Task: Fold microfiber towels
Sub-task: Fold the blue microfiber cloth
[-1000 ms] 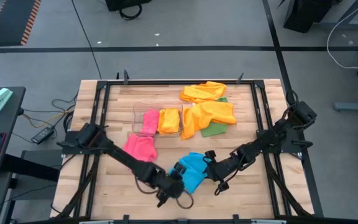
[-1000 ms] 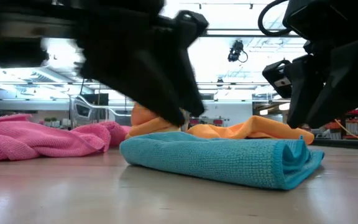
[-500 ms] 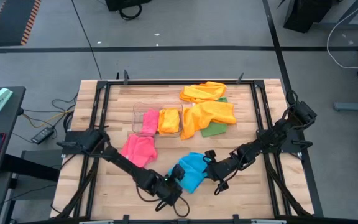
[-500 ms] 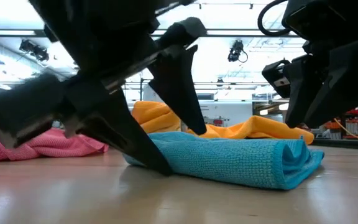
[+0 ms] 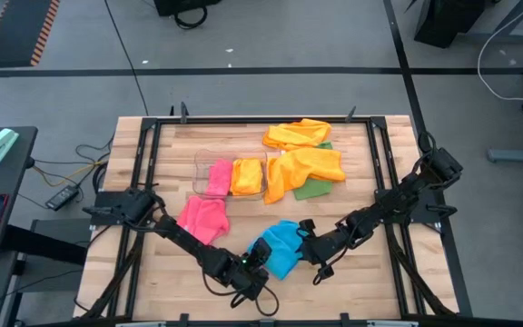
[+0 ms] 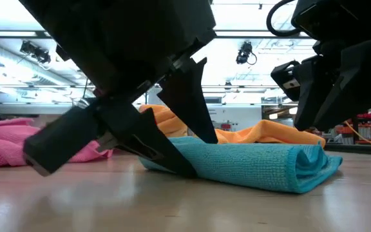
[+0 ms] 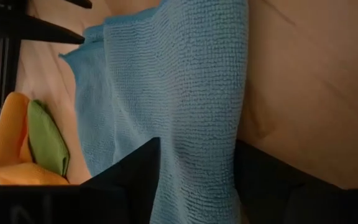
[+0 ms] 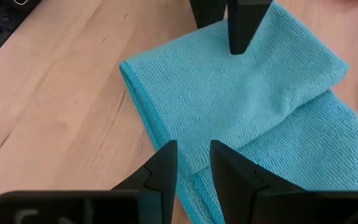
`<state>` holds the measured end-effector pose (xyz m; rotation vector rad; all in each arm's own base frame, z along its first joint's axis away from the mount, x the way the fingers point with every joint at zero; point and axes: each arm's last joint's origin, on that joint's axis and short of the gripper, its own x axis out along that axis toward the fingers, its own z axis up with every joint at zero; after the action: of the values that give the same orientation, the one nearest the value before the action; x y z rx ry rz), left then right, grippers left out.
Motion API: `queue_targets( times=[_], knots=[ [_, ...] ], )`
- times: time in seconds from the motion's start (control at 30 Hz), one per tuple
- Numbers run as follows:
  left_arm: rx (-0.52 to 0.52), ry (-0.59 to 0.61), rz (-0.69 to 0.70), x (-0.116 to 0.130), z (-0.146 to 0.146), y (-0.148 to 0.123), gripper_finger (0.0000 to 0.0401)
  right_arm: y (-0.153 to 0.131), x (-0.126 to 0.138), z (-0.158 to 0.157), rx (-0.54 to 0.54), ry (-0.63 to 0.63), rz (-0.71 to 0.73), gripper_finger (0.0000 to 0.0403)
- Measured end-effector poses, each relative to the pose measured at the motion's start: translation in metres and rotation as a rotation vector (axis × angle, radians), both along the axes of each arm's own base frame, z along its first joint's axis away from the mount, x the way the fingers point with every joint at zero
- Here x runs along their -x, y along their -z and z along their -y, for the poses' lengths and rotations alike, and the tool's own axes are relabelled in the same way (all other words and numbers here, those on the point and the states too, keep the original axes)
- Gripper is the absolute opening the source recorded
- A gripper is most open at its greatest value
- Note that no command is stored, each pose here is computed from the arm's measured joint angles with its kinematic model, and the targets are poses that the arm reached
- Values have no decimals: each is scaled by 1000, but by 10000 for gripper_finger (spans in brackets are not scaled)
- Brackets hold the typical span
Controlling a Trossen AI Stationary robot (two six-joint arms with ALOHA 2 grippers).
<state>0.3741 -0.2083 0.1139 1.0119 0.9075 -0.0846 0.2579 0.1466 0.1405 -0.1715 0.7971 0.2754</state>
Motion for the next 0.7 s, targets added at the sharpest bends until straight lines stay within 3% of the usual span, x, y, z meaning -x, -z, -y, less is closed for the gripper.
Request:
queue_targets(
  times=[0.17, 0.43, 0.57, 0.7],
  knots=[
    [15, -25, 5, 0, -1, 2, 148, 0, 0, 0, 0, 0, 0, 104],
    [52, -28, -23, -1, -5, 4, 16, 0, 0, 0, -1, 0, 1, 104],
    [98, -11, -88, -3, -3, -5, 21, 0, 0, 0, -1, 0, 1, 104],
    [228, -4, -283, 1, 2, -27, 16, 0, 0, 0, 0, 0, 1, 104]
  ],
)
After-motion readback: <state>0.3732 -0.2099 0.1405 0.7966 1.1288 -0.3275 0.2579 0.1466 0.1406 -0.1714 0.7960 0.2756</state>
